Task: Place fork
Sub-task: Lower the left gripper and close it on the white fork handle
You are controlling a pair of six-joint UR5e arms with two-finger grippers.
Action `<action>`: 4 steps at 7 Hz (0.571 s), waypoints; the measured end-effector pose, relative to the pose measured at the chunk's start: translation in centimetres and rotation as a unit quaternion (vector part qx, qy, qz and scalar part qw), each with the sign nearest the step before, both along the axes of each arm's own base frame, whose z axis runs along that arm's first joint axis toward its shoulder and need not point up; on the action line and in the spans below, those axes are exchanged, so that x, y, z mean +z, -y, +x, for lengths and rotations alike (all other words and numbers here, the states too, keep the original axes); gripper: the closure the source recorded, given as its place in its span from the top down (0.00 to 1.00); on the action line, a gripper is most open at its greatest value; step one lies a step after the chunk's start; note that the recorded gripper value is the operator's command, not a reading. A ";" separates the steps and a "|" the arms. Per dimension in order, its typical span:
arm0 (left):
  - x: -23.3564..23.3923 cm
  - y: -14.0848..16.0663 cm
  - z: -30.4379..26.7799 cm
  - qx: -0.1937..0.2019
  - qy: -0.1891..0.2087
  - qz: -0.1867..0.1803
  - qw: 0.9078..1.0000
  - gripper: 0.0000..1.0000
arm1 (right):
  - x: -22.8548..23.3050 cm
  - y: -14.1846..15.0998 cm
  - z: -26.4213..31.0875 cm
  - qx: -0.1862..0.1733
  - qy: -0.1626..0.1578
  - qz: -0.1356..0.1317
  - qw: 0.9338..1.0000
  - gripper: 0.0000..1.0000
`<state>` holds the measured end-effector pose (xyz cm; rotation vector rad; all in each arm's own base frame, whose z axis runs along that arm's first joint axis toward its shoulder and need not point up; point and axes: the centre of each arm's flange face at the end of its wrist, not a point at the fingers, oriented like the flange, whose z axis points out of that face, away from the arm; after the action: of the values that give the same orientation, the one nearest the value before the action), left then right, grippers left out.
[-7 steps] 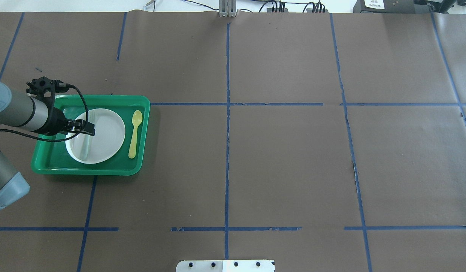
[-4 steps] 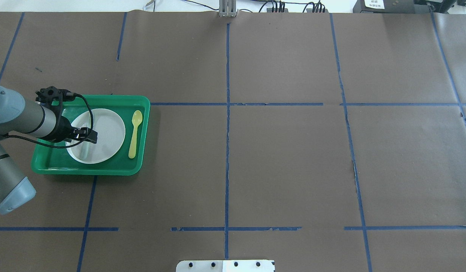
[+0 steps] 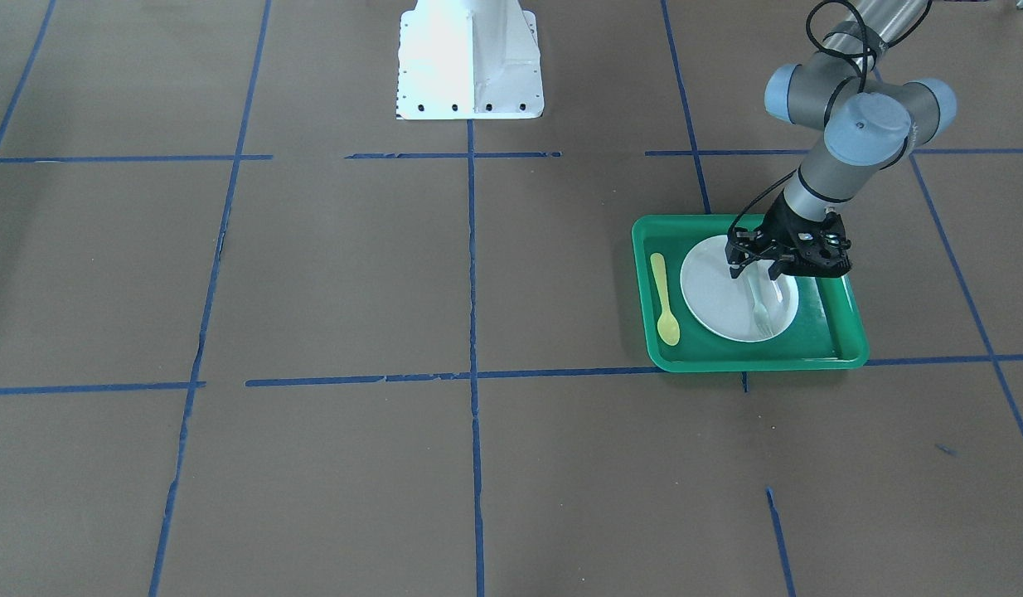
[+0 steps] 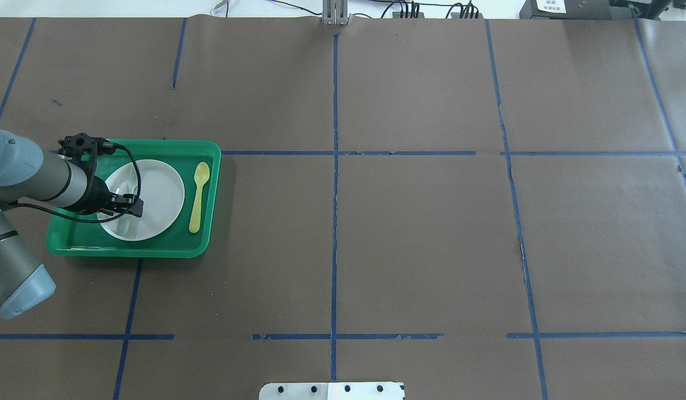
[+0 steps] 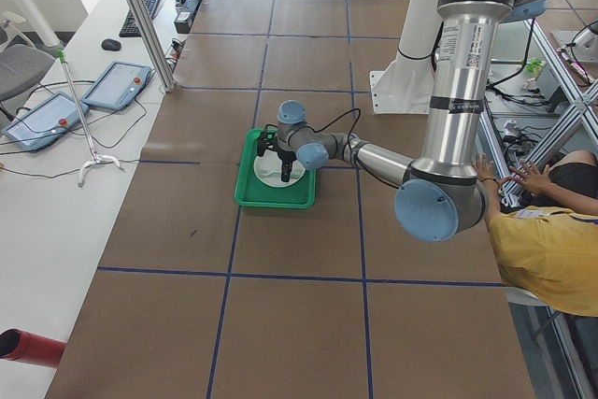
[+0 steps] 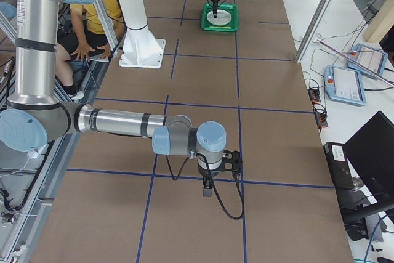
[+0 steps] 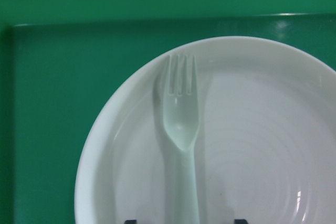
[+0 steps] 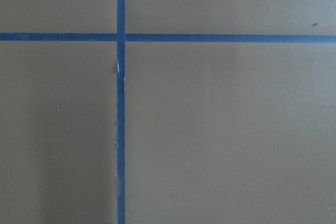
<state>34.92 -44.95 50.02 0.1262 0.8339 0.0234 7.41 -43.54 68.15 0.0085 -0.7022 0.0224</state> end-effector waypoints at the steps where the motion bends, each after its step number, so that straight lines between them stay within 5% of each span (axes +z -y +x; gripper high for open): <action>1: 0.1 0.0 0.0 0.001 0.000 -0.002 1.000 0.00 | 0.0 0.0 0.0 0.000 0.000 0.000 1.000 1.00; 4: -0.2 -0.1 -0.6 -0.002 -0.002 -0.003 1.000 0.00 | 0.0 0.0 0.0 0.000 0.000 0.000 1.000 1.00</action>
<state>34.32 -44.81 49.79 0.1233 0.8374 0.0173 7.41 -43.54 68.15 0.0082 -0.7026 0.0225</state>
